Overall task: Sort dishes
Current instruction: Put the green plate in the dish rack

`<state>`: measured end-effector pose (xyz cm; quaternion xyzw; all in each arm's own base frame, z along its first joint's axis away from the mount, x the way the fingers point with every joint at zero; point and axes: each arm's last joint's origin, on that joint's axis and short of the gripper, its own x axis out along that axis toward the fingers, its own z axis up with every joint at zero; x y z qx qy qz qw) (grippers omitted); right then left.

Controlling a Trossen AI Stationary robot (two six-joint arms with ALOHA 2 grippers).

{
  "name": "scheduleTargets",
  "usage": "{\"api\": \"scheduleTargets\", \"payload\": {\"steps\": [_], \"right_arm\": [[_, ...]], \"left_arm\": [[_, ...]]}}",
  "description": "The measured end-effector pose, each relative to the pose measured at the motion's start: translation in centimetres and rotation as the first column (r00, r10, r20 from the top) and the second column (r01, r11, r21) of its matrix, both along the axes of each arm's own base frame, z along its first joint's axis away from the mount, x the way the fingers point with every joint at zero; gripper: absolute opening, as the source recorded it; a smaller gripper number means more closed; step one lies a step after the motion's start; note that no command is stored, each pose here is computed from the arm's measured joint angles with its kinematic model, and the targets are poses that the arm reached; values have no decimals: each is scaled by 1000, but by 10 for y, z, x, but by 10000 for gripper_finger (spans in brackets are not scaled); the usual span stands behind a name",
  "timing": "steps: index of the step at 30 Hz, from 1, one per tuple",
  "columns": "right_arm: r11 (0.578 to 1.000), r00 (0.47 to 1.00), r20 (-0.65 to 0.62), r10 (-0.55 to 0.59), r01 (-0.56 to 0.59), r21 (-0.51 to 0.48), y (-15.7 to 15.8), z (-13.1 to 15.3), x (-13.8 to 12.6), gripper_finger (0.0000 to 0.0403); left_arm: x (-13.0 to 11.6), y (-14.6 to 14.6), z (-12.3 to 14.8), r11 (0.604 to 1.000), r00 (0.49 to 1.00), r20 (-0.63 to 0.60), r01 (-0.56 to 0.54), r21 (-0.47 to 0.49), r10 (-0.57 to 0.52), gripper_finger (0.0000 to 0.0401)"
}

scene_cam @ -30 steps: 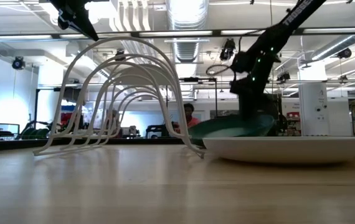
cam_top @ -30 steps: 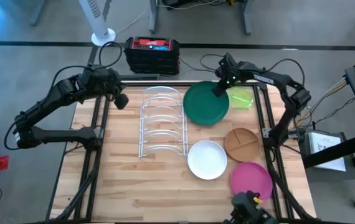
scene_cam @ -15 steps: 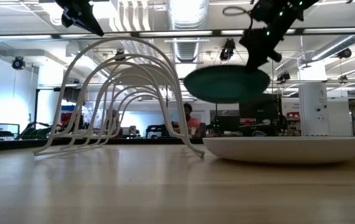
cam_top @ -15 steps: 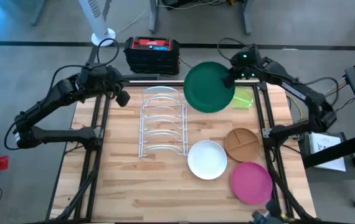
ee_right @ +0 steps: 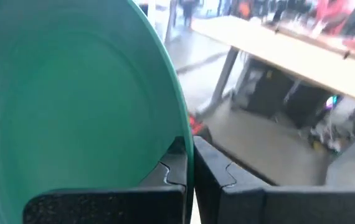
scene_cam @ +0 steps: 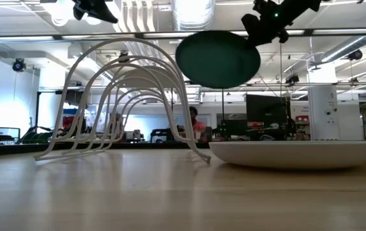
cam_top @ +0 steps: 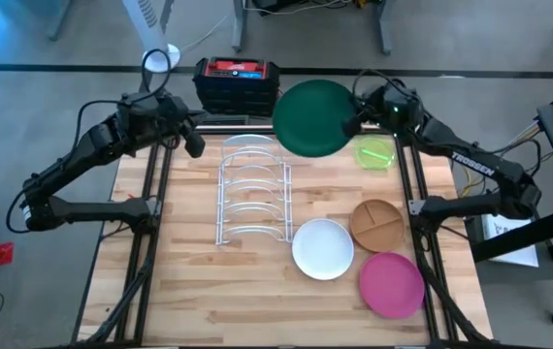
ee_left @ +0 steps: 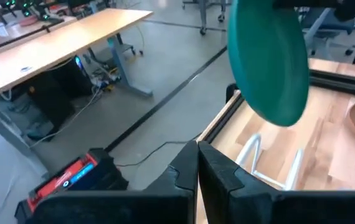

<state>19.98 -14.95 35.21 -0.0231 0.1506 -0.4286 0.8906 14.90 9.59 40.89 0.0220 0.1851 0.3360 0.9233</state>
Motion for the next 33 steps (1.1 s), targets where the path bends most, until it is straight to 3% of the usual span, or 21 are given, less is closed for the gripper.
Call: {"api": "scheduleTargets", "payload": {"steps": [7, 14, 22, 33], "right_arm": [[994, 986, 163, 44, -27, -107, 19, -9, 8, 0], [973, 935, 341, 100, -20, -231, 40, -17, 20, 0], [955, 928, 368, 58, 56, -293, 52, -37, 49, 0], [942, 927, 373, 37, 93, -322, 55, -60, 79, 0]], "left_arm": [[8, 1, -3, 999, 998, 56, 24, 40, -26, 0], [15, 2, -22, 990, 980, 154, 115, 82, -126, 0], [15, 2, -36, 995, 979, 192, 51, 87, -67, 0], [-10, -12, -6, 976, 941, 327, 18, 217, -90, 0]]}}
